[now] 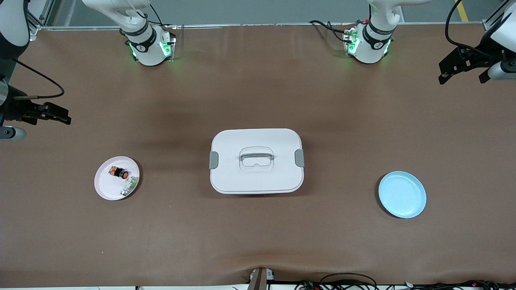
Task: Transfer orange switch to right arm and place
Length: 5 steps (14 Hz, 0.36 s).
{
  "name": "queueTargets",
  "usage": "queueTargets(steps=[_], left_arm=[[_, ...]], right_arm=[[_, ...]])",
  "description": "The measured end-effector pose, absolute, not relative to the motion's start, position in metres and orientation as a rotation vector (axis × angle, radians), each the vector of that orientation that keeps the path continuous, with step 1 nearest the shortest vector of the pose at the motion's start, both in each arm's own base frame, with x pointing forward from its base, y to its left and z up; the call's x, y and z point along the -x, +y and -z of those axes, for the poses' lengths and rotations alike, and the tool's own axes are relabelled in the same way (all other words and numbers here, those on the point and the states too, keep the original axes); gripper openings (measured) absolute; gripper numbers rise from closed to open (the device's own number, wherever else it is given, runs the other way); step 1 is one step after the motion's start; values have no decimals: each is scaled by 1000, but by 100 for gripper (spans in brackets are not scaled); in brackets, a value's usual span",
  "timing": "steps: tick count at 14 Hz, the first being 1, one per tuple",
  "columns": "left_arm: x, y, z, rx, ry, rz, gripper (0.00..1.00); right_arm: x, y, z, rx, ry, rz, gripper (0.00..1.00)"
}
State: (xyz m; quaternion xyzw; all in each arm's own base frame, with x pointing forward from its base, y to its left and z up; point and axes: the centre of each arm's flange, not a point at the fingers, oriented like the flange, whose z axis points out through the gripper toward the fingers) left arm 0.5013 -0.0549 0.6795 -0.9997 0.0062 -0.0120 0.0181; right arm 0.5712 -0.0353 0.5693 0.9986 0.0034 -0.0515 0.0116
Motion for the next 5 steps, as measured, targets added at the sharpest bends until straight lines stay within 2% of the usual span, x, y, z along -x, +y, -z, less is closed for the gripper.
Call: queueTargets(steps=[5], left_arm=[[-502,-45,-679,3105,-6,37,100]], right_arm=[[-575,-40,-597,-3114,-3,66,100]])
